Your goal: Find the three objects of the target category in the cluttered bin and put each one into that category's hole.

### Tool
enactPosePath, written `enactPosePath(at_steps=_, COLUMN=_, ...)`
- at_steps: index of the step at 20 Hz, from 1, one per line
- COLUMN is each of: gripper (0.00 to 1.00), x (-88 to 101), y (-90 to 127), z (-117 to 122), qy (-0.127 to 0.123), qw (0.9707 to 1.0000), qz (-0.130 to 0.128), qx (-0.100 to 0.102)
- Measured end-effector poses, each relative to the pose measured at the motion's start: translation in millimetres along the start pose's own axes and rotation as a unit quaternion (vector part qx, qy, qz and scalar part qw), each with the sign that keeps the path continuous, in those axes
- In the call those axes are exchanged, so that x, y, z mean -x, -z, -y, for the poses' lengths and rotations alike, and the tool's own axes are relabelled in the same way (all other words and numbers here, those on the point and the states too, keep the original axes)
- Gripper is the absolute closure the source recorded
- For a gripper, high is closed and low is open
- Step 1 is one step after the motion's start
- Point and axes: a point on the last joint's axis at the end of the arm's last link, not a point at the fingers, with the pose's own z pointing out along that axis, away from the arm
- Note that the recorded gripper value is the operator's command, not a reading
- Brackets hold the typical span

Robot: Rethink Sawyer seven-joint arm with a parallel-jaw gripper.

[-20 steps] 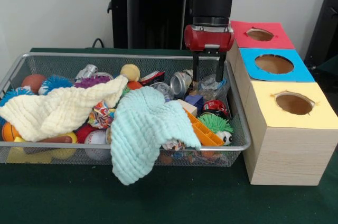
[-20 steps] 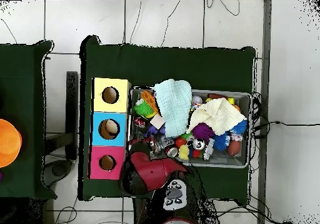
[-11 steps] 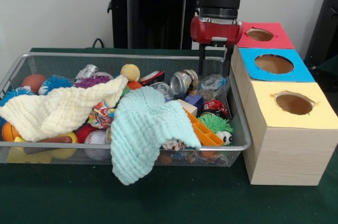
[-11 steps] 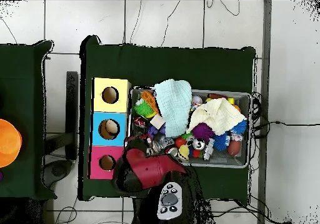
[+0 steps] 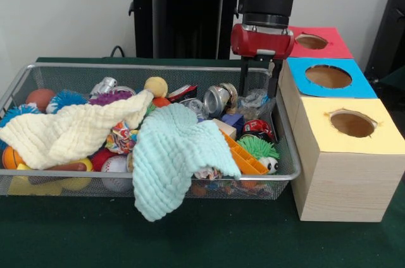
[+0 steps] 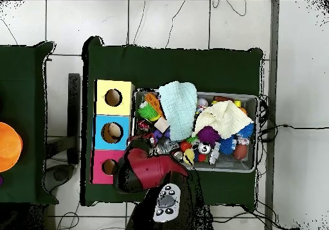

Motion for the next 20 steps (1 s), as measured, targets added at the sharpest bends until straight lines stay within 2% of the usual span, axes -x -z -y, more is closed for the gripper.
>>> enactPosePath(at_steps=5, gripper=0.00, x=-16.6, y=-11, z=-2, qy=0.006, qw=0.9999, qz=-0.012, qx=-0.003)
enactPosePath(at_steps=12, gripper=0.00, x=-38.6, y=-26, z=2, qy=0.006, qw=0.9997, qz=-0.016, qx=-0.015)
enactPosePath(at_steps=16, gripper=0.00, x=-53.2, y=-33, z=3, qy=0.006, qw=0.9993, qz=-0.030, qx=-0.021)
enactPosePath(at_steps=20, gripper=0.00, x=-60.1, y=-37, z=2, qy=0.007, qw=0.9992, qz=-0.034, qx=-0.020)
